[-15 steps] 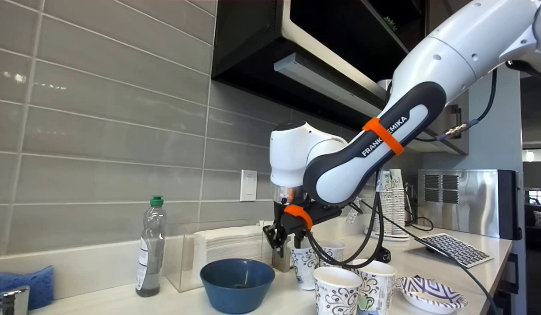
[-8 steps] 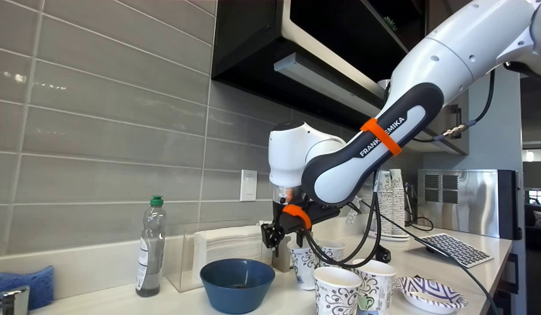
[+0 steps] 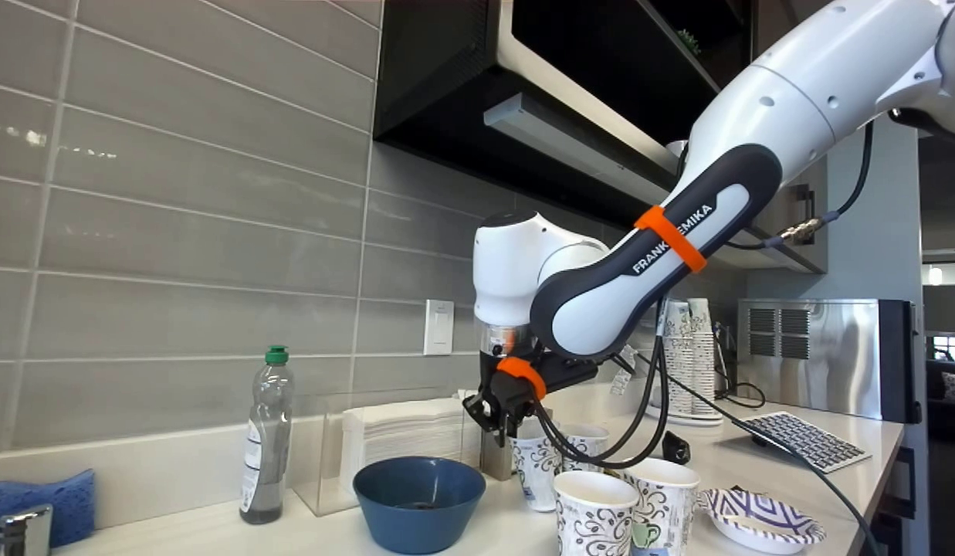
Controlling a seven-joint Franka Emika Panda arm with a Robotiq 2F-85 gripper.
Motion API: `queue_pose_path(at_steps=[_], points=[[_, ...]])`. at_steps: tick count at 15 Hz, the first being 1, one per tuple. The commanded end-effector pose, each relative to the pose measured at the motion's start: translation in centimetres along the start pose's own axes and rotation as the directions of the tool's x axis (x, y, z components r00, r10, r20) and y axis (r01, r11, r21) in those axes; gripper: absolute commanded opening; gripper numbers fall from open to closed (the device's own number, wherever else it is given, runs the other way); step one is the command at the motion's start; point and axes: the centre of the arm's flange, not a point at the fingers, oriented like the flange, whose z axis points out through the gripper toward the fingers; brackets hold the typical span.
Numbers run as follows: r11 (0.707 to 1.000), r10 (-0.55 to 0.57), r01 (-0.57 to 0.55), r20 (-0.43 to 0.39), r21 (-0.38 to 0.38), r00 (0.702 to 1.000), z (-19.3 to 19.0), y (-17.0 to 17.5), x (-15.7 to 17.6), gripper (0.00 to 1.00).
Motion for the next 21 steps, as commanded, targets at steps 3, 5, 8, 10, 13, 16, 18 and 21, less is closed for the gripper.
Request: queue_pose_path(at_steps=[3,5,8,10,13,16,18,21], points=[[1.0,0.007,-0.007,-0.006,0.013,1.0,-0.2,-0.4,1.1,0.0],[1.0,0.023,-0.023,0.001,0.017,1.0,-0.3,-0.3,1.3,0.01],[0.999,0.03,-0.03,0.005,0.019,1.0,-0.3,-0.3,1.4,0.01],[0.999,0.036,-0.037,0.013,0.021,0.999,-0.3,-0.3,1.3,0.01],[0.997,0.064,-0.065,0.029,0.028,0.998,-0.3,0.1,1.0,0.01],[0.994,0.099,-0.101,0.035,0.037,0.994,-0.3,0.4,1.1,0.01],[0.992,0.122,-0.124,0.034,0.038,0.992,-0.4,0.8,1.1,0.01],[0.987,0.153,-0.154,0.039,0.046,0.988,-0.4,1.1,1.2,0.01]])
